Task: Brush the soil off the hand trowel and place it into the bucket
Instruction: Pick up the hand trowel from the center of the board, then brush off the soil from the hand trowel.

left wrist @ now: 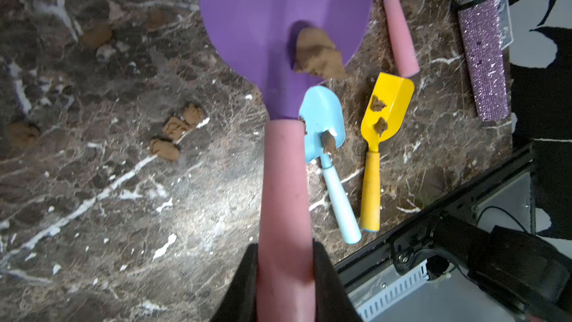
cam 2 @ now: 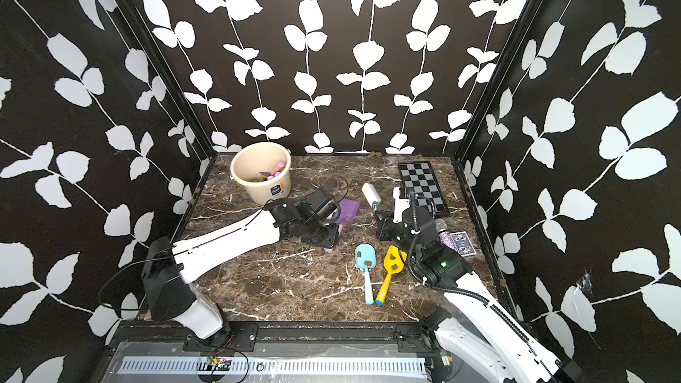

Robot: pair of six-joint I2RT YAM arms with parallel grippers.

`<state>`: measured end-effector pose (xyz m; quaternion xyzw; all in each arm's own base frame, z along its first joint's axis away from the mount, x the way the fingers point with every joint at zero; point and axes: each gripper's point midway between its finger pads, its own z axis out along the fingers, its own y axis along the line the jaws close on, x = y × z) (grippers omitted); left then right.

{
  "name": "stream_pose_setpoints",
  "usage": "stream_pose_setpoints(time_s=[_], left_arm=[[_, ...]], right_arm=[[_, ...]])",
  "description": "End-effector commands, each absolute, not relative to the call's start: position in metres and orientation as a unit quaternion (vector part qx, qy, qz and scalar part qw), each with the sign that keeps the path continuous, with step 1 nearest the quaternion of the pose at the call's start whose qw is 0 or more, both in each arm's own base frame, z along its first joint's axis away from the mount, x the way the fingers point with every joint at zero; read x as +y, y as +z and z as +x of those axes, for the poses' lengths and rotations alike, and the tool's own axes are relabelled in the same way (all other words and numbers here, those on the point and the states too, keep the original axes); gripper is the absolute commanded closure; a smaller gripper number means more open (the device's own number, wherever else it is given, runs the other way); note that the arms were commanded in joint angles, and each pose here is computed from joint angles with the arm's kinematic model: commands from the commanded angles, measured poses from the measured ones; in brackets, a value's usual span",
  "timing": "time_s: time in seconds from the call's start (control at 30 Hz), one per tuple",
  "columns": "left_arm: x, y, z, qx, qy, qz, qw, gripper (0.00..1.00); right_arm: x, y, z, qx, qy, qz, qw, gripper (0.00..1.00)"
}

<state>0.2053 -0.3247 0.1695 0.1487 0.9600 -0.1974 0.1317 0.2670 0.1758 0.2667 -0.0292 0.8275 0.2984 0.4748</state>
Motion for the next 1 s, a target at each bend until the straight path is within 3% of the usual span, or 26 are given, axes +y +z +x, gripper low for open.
stream_pose_setpoints(time_s=[0.0, 0.17, 0.4, 0.7, 0.97], left_arm=[[-0.308, 0.173, 0.188, 0.957, -0.217, 0.14, 0.129, 1.0], [-0.277, 0.174, 0.166, 0.955, -0.224, 0.141, 0.132, 1.0], [-0.226, 0.152, 0.124, 0.969, -0.181, 0.155, 0.067, 1.0], [-0.203, 0.121, 0.093, 0.971, -0.211, 0.11, 0.033, 1.0], [-0.195, 0.113, 0.091, 0.973, -0.207, 0.096, 0.036, 1.0]], right_arm=[[0.218, 0.313, 0.253, 0.771, 0.422, -0.097, 0.468, 1.0], [0.246, 0.304, 0.235, 0.748, 0.506, -0.133, 0.407, 1.0], [0.268, 0.283, 0.186, 0.714, 0.607, -0.188, 0.295, 1.0], [0.293, 0.238, 0.14, 0.732, 0.612, -0.236, 0.185, 1.0], [0.317, 0.19, 0.137, 0.759, 0.593, -0.24, 0.125, 1.0]])
